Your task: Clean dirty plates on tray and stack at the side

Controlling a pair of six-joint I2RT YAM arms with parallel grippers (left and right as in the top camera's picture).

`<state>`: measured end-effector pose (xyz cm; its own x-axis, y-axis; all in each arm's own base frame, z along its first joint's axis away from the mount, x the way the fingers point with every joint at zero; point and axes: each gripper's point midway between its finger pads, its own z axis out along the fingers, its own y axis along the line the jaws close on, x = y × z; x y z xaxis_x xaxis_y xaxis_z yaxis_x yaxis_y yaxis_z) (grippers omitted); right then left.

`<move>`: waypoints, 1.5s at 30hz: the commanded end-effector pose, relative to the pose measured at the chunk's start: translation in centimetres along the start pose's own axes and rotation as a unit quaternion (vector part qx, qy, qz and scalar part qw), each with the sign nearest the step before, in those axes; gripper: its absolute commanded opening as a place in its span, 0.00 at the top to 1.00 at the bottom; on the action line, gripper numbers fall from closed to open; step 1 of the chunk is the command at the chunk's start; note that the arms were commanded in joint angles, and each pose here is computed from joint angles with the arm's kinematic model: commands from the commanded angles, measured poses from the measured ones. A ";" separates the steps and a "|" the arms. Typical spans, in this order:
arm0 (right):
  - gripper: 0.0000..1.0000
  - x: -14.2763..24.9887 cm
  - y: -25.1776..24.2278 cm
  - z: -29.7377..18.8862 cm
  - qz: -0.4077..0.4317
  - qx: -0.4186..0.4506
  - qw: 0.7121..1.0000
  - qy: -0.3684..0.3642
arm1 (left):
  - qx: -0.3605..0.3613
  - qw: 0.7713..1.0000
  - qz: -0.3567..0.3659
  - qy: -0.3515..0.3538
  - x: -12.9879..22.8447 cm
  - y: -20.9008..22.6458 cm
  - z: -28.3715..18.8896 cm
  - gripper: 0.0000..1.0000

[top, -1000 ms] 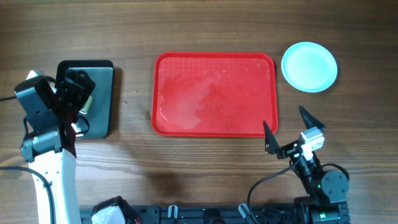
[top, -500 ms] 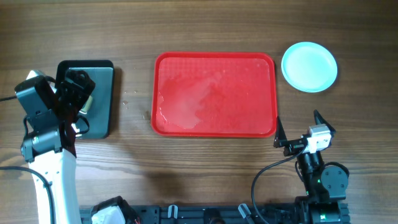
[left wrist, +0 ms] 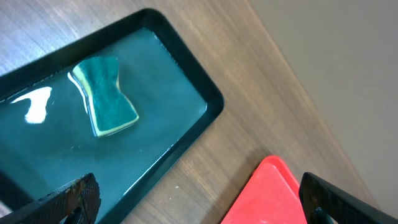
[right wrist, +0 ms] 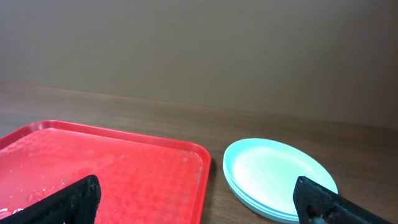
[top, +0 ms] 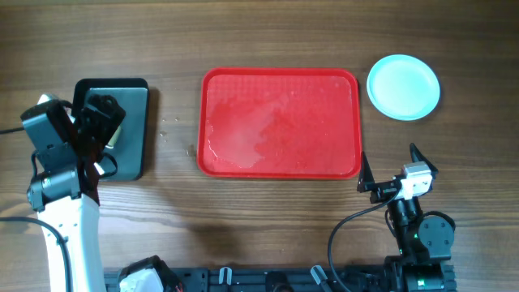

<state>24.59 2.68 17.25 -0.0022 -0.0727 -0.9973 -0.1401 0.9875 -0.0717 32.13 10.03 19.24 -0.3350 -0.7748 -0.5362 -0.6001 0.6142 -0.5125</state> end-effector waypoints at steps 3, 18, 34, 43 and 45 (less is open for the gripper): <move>0.00 -0.3 -0.5 -0.1 -0.002 0.012 1.000 -0.007 | 0.064 0.948 0.304 0.070 7.2 -4.9 0.1 0.00; 0.00 -0.3 -0.5 -0.1 -0.002 0.012 1.000 -0.007 | 0.246 0.880 0.369 -0.171 13.6 -2.4 -3.2 0.00; 0.00 -0.3 -0.5 -0.1 -0.002 0.012 1.000 -0.007 | 0.249 0.857 0.380 -0.243 13.5 -0.8 -4.9 0.00; 0.00 -0.3 -0.5 -0.1 -0.002 0.012 1.000 -0.007 | 0.196 0.863 0.379 -0.271 11.9 0.4 -4.6 0.00; 0.00 -0.3 -0.5 -0.1 -0.002 0.012 1.000 -0.007 | 0.198 0.865 0.374 -0.269 11.9 0.4 -4.6 0.00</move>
<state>24.56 2.62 17.37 0.0033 -0.0729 -0.9973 -0.1363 0.9880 -0.0727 24.65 -0.17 15.76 -0.0744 -0.0186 -0.9971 -0.0026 0.9998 -0.0185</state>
